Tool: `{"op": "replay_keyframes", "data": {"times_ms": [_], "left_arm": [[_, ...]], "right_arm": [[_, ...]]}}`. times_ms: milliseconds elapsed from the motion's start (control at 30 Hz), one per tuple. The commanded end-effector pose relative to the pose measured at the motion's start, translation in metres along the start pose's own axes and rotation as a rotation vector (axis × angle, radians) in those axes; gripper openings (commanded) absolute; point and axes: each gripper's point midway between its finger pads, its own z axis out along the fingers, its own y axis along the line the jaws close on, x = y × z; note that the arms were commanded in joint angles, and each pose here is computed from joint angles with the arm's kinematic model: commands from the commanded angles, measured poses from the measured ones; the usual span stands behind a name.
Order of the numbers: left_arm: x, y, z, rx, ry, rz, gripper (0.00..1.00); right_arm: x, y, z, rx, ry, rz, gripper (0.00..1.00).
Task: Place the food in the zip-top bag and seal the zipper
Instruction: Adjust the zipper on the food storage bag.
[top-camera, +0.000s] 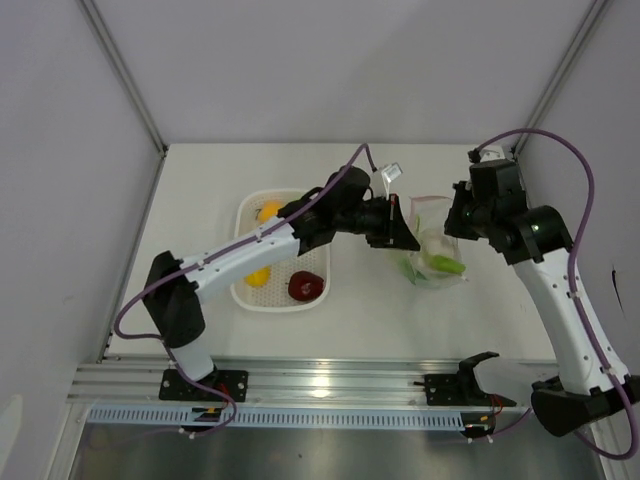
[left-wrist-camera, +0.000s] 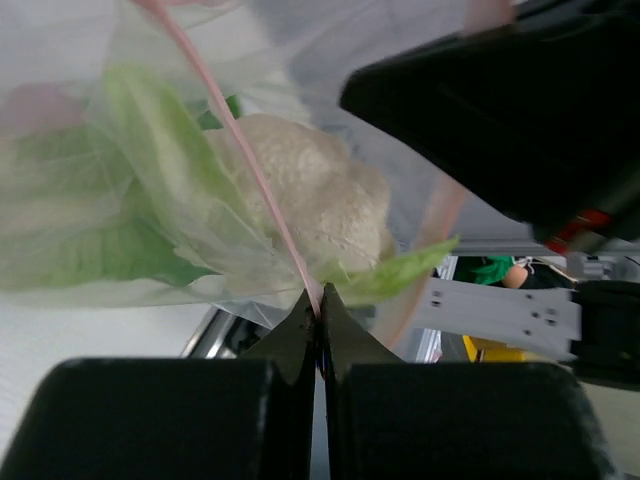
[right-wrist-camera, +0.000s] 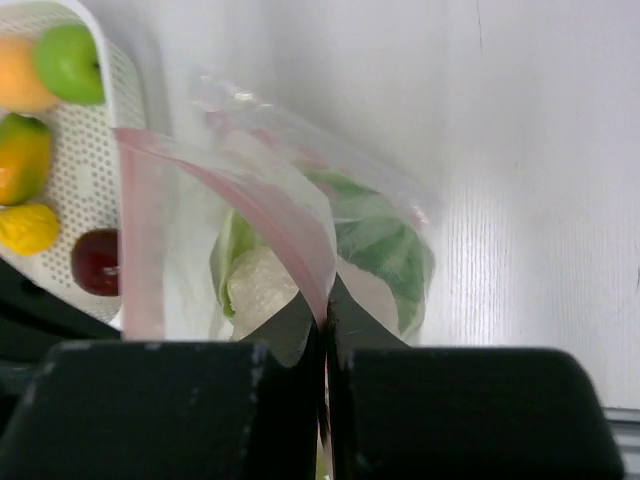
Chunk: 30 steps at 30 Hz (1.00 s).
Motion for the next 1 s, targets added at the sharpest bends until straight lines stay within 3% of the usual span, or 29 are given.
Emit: {"op": "replay_keyframes", "data": {"times_ms": [0,167,267,333,467,567,667,700,767,800,867,967], "left_arm": [[-0.008,-0.037,-0.03,0.074,-0.029,0.056,0.01],[0.0,0.029,-0.014,-0.101,0.064,-0.029,0.01],[-0.026,-0.002,-0.034,-0.063,-0.011,0.035,0.01],[-0.033,-0.044,-0.061,-0.003,-0.08,0.1,0.01],[-0.019,-0.061,-0.076,0.046,-0.106,0.095,0.01],[0.002,0.001,-0.045,-0.028,-0.063,-0.02,0.0],[0.011,0.053,-0.018,-0.106,0.05,-0.103,0.01],[0.006,0.045,-0.02,-0.098,0.042,-0.09,0.01],[0.002,0.008,-0.035,-0.028,-0.01,-0.014,0.01],[-0.009,-0.013,-0.044,-0.014,-0.064,0.03,0.01],[-0.004,-0.034,-0.058,-0.013,-0.059,0.085,0.01],[-0.007,-0.051,-0.063,0.024,-0.079,0.105,0.01]], "right_arm": [[-0.014,0.0,-0.021,-0.034,-0.105,0.03,0.0],[0.035,-0.018,0.039,0.004,0.069,0.031,0.0],[0.022,-0.029,0.029,0.059,0.052,0.02,0.0],[-0.011,-0.024,-0.005,0.036,-0.059,0.022,0.0],[-0.033,-0.019,-0.057,-0.017,-0.179,0.052,0.0],[-0.005,-0.017,-0.021,-0.046,-0.133,0.066,0.0],[0.044,-0.029,0.035,0.0,0.051,0.045,0.0],[0.05,-0.034,0.045,0.033,0.106,0.035,0.0],[0.024,-0.037,0.021,0.062,0.04,0.021,0.0],[0.009,-0.035,0.006,0.053,-0.021,0.02,0.0],[-0.028,-0.029,-0.048,0.011,-0.185,0.036,0.0],[-0.035,-0.019,-0.07,-0.052,-0.215,0.053,0.0]]}}
